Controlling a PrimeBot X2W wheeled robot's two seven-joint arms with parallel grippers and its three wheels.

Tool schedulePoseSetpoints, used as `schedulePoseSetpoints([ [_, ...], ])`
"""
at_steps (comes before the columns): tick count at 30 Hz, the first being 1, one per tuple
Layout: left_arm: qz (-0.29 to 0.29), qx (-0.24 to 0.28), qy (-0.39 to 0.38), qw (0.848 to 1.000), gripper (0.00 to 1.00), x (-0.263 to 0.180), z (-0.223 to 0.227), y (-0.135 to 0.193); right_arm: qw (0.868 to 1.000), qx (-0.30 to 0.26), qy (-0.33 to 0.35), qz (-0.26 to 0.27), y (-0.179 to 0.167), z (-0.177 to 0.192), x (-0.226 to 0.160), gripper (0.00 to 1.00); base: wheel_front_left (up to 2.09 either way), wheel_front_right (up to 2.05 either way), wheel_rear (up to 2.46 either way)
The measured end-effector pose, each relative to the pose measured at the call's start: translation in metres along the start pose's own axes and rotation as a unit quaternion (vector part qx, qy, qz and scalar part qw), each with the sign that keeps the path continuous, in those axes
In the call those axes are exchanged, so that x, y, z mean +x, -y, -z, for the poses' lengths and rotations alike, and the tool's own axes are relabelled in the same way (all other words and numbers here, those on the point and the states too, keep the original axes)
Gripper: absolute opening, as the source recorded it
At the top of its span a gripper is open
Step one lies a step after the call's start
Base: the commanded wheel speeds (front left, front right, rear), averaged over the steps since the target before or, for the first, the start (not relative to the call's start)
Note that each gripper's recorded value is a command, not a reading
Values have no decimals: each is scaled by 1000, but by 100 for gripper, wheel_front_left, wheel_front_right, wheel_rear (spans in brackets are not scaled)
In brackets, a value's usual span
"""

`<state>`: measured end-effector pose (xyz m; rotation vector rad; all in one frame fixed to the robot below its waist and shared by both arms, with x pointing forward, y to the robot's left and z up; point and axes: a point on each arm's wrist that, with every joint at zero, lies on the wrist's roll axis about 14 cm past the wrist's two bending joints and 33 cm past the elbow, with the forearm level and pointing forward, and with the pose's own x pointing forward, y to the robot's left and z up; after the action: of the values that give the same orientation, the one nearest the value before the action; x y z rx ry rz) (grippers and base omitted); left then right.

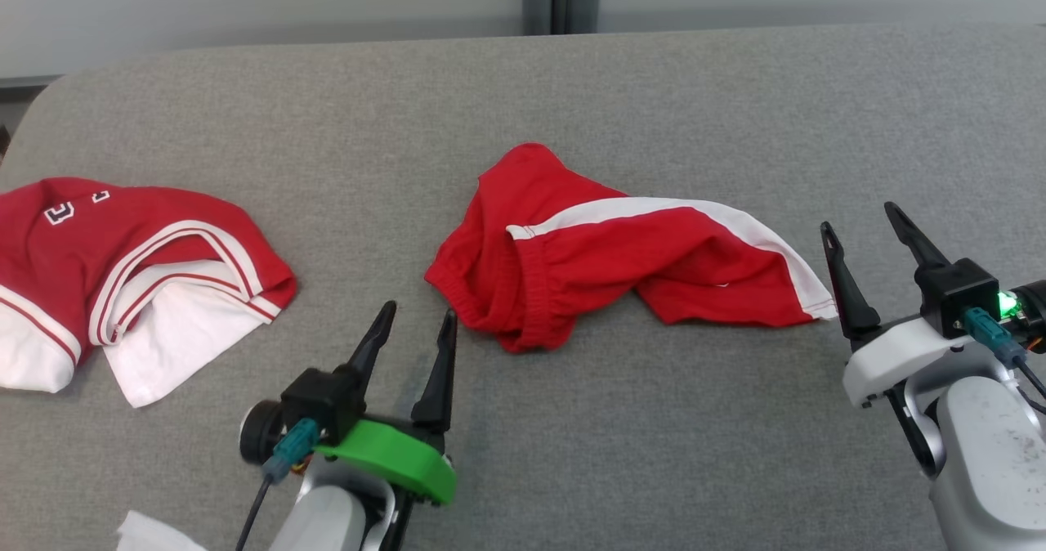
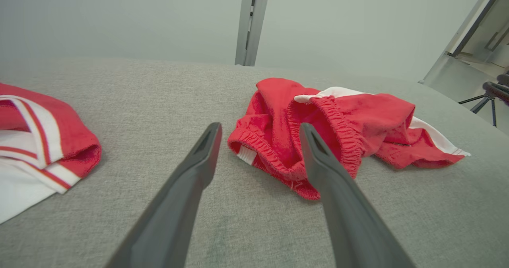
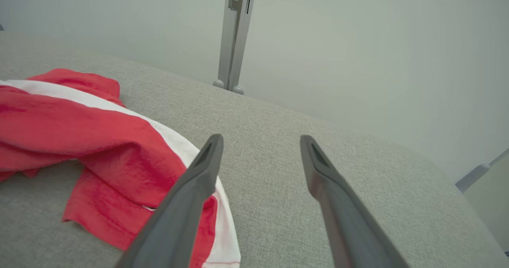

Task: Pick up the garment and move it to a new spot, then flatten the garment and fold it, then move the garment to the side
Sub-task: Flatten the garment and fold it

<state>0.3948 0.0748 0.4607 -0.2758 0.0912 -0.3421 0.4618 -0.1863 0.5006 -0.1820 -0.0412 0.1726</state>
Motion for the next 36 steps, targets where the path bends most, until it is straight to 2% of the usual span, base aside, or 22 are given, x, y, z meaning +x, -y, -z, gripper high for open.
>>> schedulePoseSetpoints([
  [8, 87, -14, -28, 996, 100, 56, 7, 41, 1000, 19, -16, 6, -8, 16, 2, 100, 0, 0, 0],
  [15, 96, -41, -81, 991, 100, 82, 34, 44, 999, 21, -34, 20, 0, 30, -2, 100, 0, 0, 0],
  [24, 116, -86, -120, 982, 100, 82, 54, 63, 999, 26, -41, 23, -2, 37, -2, 100, 0, 0, 0],
  [25, 117, -85, -113, 983, 74, 84, 48, 62, 999, 27, -41, 21, -4, 37, -1, 100, 0, 0, 0],
  [26, 118, -84, -108, 984, 41, 86, 44, 62, 999, 27, -40, 20, -5, 36, -1, 100, 0, 0, 0],
  [27, 118, -83, -103, 984, 14, 88, 41, 61, 999, 28, -40, 18, -6, 36, 0, 100, 0, 0, 0],
  [28, 119, -81, -101, 984, 0, 88, 39, 61, 999, 28, -40, 17, -7, 36, 0, 100, 0, 0, 0],
  [36, 128, -54, -35, 990, 0, 93, -8, 58, 999, 31, -35, 14, -11, 29, -3, 100, 0, 0, 0],
])
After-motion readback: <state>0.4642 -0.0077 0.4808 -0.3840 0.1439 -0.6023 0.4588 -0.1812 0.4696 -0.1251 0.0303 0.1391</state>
